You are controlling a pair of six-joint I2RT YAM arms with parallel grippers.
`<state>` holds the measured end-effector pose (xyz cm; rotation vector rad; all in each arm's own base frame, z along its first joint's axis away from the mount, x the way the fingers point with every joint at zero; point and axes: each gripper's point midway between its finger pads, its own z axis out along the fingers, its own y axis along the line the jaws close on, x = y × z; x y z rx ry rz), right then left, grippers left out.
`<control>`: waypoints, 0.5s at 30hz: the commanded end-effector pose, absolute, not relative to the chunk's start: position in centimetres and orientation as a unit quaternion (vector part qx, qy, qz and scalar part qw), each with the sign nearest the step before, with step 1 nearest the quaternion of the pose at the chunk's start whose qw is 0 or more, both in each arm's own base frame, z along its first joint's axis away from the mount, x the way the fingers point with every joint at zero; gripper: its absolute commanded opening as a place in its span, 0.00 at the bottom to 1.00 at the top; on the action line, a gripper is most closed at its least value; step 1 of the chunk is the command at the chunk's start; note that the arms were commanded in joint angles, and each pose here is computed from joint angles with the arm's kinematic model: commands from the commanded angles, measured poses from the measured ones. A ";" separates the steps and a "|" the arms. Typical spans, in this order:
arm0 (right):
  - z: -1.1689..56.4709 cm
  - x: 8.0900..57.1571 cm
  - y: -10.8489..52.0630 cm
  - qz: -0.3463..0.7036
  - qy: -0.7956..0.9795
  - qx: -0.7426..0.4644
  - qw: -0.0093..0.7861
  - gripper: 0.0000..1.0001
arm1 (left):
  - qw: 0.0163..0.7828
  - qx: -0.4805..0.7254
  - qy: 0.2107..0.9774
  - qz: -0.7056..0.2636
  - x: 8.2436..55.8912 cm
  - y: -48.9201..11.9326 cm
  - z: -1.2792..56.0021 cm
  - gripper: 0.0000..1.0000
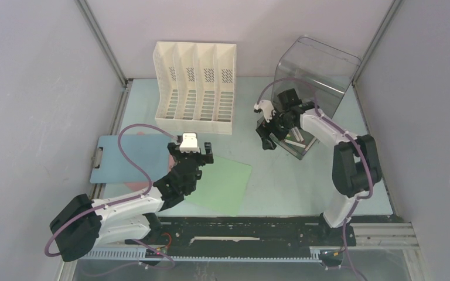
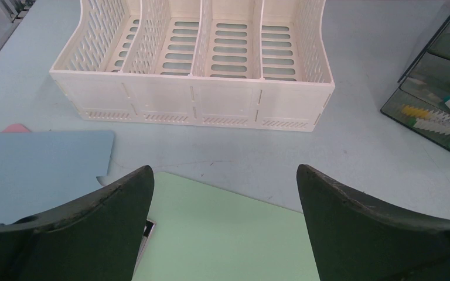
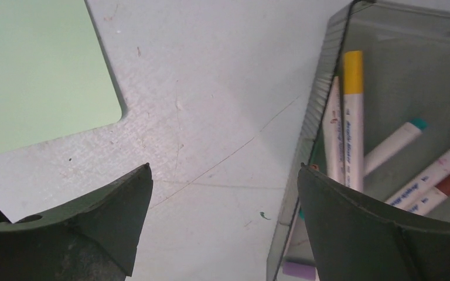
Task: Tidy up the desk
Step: Place the stationery in the drawer, then close the drawer in the storage box.
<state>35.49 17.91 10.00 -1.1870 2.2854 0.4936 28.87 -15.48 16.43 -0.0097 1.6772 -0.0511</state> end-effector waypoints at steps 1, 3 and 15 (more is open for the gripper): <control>8.6 34.8 18.2 0.169 0.851 -0.452 0.206 1.00 | 0.679 -0.021 0.734 -0.017 29.2 -15.0 17.6 1.00; 8.1 34.6 18.5 0.168 0.851 -0.456 0.197 1.00 | 0.679 -0.022 0.734 -0.018 29.1 -15.0 17.7 1.00; 5.1 36.7 17.2 0.094 0.882 -0.423 0.186 1.00 | 0.680 -0.023 0.733 -0.019 29.1 -14.9 17.7 1.00</control>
